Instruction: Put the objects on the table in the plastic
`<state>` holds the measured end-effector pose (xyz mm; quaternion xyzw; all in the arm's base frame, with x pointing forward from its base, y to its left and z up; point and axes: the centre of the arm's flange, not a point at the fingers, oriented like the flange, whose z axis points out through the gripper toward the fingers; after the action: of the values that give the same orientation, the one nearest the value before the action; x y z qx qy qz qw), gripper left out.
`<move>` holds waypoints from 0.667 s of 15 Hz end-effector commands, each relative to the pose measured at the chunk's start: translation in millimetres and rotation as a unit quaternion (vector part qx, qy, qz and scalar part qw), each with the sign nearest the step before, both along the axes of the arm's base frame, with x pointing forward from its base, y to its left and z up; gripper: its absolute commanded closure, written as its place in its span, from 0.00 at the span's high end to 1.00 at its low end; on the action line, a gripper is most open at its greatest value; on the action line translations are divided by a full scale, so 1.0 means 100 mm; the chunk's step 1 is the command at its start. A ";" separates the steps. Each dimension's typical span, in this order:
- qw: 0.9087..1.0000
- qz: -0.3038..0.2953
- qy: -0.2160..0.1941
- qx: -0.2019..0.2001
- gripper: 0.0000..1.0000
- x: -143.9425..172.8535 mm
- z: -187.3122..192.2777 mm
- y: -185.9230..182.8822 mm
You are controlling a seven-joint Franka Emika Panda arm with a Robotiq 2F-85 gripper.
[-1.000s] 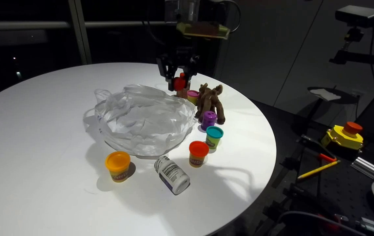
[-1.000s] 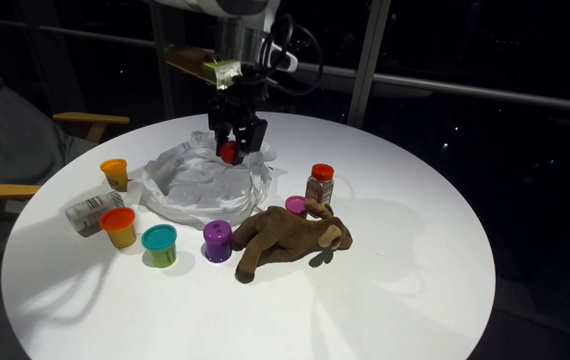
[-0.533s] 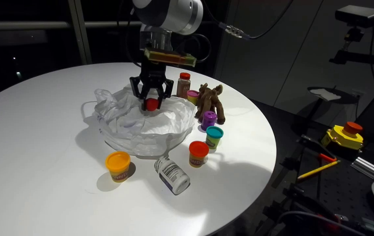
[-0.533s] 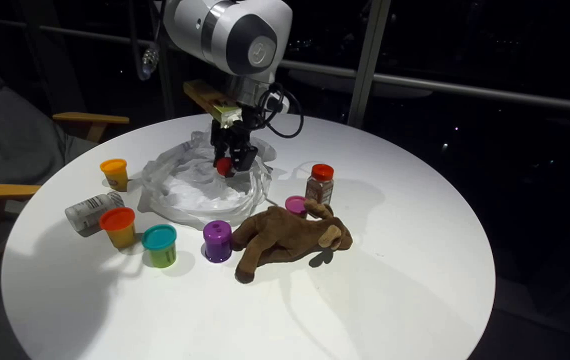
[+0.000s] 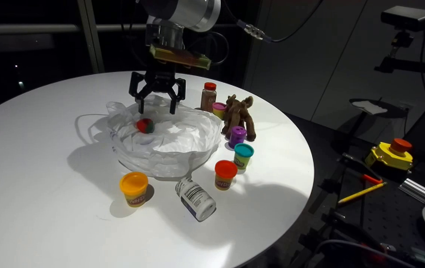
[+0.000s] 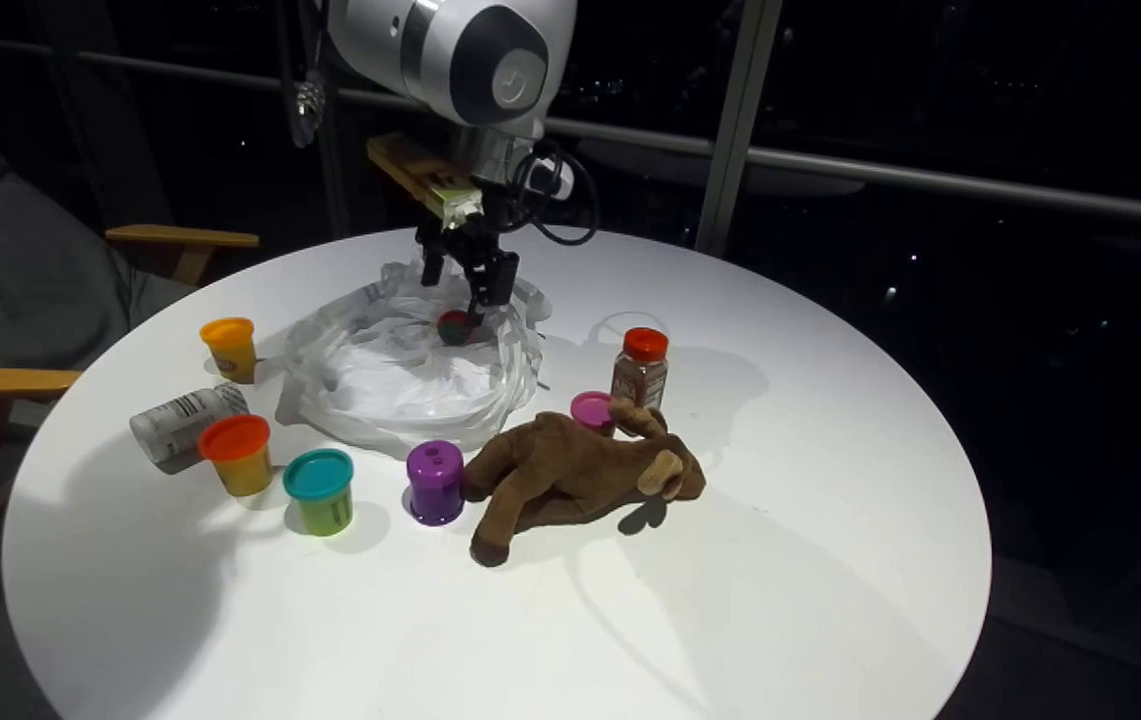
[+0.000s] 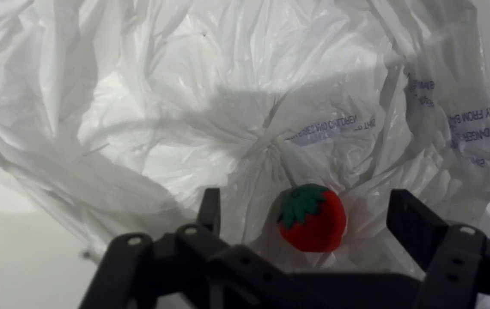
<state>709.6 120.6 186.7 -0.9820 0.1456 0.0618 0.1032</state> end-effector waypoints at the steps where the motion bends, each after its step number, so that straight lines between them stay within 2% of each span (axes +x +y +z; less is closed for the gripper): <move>1: 1.000 0.003 0.025 -0.004 1.00 -0.45 0.43 0.15; 5: 0.998 -0.022 0.056 -0.018 1.00 -1.00 0.69 0.10; 10: 0.997 -0.064 0.042 -0.031 1.00 -1.63 0.95 -0.21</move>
<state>612.4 121.3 255.5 -0.9738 0.1852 0.1134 0.0677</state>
